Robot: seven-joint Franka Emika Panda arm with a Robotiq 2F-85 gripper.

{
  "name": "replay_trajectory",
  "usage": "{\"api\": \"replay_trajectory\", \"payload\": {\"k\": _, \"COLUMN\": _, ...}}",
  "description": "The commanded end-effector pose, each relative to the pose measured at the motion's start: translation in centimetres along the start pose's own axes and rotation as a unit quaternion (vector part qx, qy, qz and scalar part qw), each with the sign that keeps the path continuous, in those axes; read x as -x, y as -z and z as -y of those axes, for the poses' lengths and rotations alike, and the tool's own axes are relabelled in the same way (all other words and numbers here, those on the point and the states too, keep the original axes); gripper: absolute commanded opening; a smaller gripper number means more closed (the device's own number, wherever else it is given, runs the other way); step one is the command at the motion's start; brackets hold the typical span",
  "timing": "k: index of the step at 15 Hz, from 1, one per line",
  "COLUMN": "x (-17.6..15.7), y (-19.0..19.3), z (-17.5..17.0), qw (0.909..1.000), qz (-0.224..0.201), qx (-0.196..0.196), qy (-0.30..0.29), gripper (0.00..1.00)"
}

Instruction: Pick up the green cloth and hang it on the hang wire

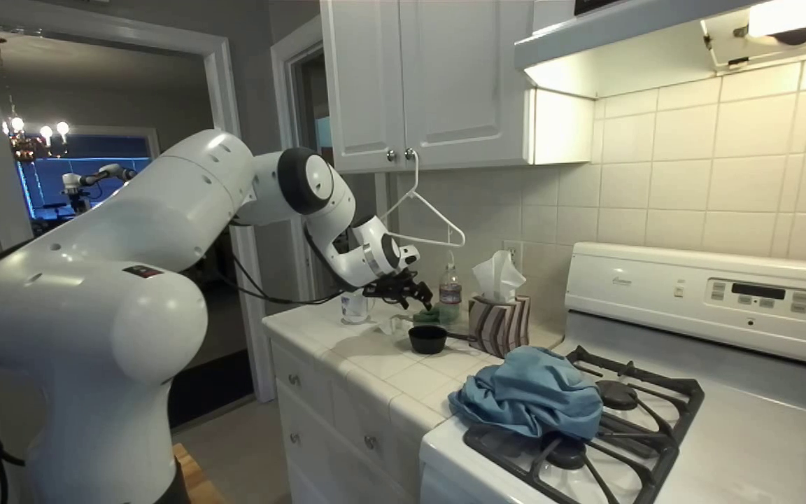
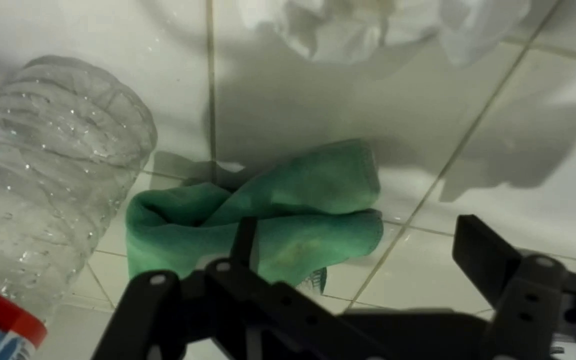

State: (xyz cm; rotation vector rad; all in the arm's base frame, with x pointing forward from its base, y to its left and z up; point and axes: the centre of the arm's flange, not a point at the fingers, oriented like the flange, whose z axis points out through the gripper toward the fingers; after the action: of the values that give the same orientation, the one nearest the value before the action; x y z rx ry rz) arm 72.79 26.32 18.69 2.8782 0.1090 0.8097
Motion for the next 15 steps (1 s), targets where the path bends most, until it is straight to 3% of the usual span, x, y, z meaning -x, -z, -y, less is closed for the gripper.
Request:
{"api": "replay_trajectory", "payload": {"k": 1, "x": 1.2, "y": 0.5, "z": -0.2, "qw": 0.9997, "qz": 0.018, "qx": 0.006, "qy": -0.014, "gripper": 0.93}}
{"api": "replay_trajectory", "payload": {"k": 2, "x": 1.4, "y": 0.5, "z": -0.4, "qw": 0.9996, "qz": 0.021, "qx": 0.008, "qy": -0.015, "gripper": 0.91}}
{"api": "replay_trajectory", "payload": {"k": 3, "x": 1.6, "y": 0.3, "z": -0.5, "qw": 0.9995, "qz": 0.023, "qx": 0.010, "qy": -0.016, "gripper": 0.75}}
{"api": "replay_trajectory", "payload": {"k": 4, "x": 1.7, "y": 0.2, "z": -0.6, "qw": 0.9995, "qz": 0.025, "qx": 0.011, "qy": -0.017, "gripper": 0.66}}
{"api": "replay_trajectory", "payload": {"k": 5, "x": 1.8, "y": 0.2, "z": -0.6, "qw": 0.9994, "qz": 0.026, "qx": 0.013, "qy": -0.017, "gripper": 0.64}}
{"api": "replay_trajectory", "payload": {"k": 14, "x": 2.2, "y": 0.2, "z": -0.8, "qw": 0.9993, "qz": 0.030, "qx": 0.018, "qy": -0.015, "gripper": 0.00}}
{"api": "replay_trajectory", "payload": {"k": 15, "x": 2.3, "y": 0.7, "z": -0.7, "qw": 0.9993, "qz": 0.034, "qx": 0.014, "qy": -0.008, "gripper": 0.00}}
